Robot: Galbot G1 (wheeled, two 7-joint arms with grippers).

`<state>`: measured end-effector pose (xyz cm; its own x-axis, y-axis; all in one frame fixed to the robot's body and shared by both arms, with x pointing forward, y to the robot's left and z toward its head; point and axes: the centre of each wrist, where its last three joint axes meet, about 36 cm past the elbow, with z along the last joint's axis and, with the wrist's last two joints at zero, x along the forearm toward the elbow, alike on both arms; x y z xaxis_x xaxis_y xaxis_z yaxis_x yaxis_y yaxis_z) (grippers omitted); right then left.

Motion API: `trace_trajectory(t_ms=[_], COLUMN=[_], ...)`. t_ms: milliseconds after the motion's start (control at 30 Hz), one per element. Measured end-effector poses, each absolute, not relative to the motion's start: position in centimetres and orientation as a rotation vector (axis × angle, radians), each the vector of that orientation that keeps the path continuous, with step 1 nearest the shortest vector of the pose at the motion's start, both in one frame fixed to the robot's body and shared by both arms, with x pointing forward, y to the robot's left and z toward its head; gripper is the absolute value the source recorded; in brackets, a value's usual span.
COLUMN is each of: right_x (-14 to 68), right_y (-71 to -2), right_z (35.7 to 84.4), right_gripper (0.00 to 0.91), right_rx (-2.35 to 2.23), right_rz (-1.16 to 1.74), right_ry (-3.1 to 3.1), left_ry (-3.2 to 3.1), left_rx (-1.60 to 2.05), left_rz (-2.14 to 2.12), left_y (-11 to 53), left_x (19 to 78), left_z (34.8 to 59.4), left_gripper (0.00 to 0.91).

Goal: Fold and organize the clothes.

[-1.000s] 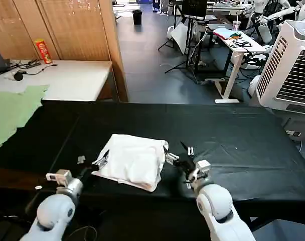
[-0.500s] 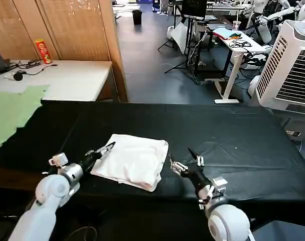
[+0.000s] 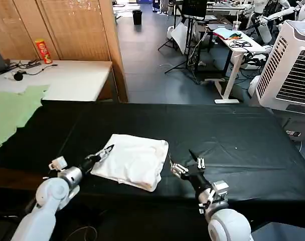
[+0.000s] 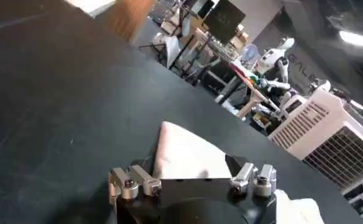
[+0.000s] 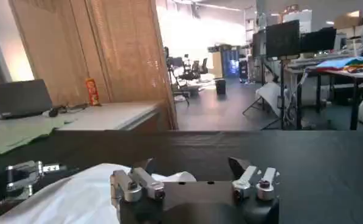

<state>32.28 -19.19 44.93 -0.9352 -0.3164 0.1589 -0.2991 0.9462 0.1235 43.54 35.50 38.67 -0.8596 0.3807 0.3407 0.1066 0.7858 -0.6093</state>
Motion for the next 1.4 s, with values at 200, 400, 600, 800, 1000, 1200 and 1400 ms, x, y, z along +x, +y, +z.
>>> trace_trajectory(t_ms=[200,400,600,800,1000,1200,1400], right_x=[32.2,31.8,31.3,31.4,31.9,32.5,32.9], right_y=[-19.2,-18.8,-18.5,-18.1,-17.4,-16.9,-16.7], right_z=[45.0,44.7,44.6,44.0,43.6,43.3,42.9], right_gripper=[0.878,0.878,0.878,0.878,0.878,0.878,0.878], right_rx=[0.464,0.458,0.454,0.455,0.476,0.497,0.501], right_rz=[-0.143,-0.128,-0.092,-0.062,-0.048,-0.047,-0.048], right_ry=[-2.928,-2.934,-2.932,-2.916,-2.909,-2.906,-2.907], left_ry=[-2.506,-2.511,-2.588,-2.673,-2.76,-2.844,-2.923], left_rx=[-0.356,-0.333,-0.228,-0.095,-0.001,0.09,0.14], left_rz=[0.838,0.835,0.671,0.418,0.174,-0.194,-0.476], left_y=[35.6,35.7,36.1,38.0,40.6,42.9,42.3], left_x=[43.6,43.6,42.8,41.4,39.6,38.5,37.9], left_z=[38.2,38.1,39.3,41.5,44.4,48.9,53.7], left_gripper=[0.0,0.0,0.0,0.0,0.0,0.0,0.0])
